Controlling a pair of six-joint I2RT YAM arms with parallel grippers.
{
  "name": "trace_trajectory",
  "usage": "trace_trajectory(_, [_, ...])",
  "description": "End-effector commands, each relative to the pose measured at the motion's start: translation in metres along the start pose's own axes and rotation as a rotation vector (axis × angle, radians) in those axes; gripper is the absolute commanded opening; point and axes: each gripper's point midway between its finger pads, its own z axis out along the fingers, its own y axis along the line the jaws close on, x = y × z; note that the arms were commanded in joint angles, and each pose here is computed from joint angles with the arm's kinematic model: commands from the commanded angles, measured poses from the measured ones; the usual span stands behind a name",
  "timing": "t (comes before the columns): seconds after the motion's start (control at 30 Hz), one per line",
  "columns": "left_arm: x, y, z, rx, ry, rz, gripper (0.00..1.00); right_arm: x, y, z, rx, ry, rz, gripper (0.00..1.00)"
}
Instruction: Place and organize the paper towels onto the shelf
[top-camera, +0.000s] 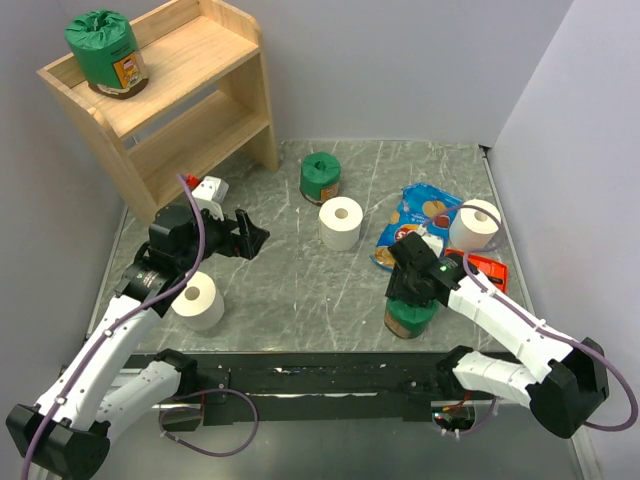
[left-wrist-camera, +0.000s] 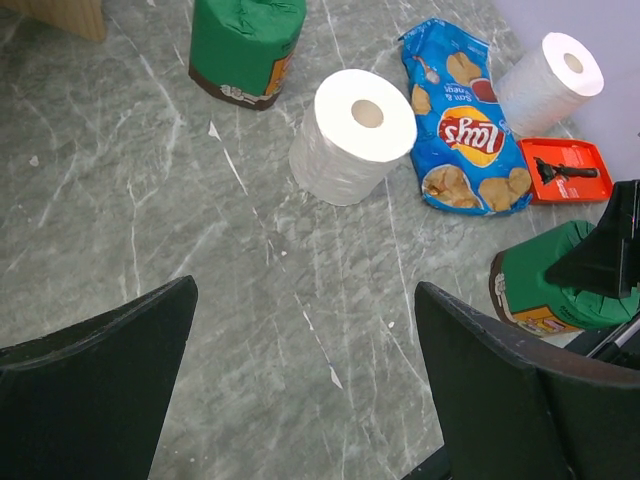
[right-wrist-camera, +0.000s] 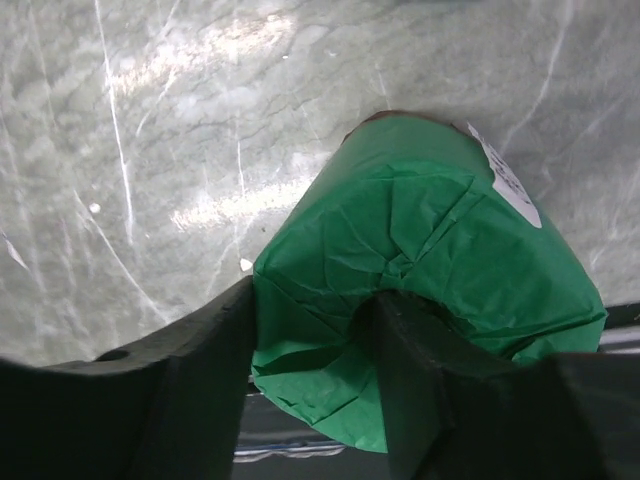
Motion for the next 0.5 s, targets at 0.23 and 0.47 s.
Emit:
trace_trajectory(0.23, [-0.024, 0.012, -0.014, -0.094, -0.113, 0.022, 0.96, -0.002, 0.081, -0.022, -0.316, -0.091, -0.392, 0.44])
trace_trajectory(0.47, [-0.036, 0.022, -0.026, -0.166, -0.184, 0.016, 0.96, 0.002, 0.161, -0.041, -0.564, -0.146, -0.622, 0.44])
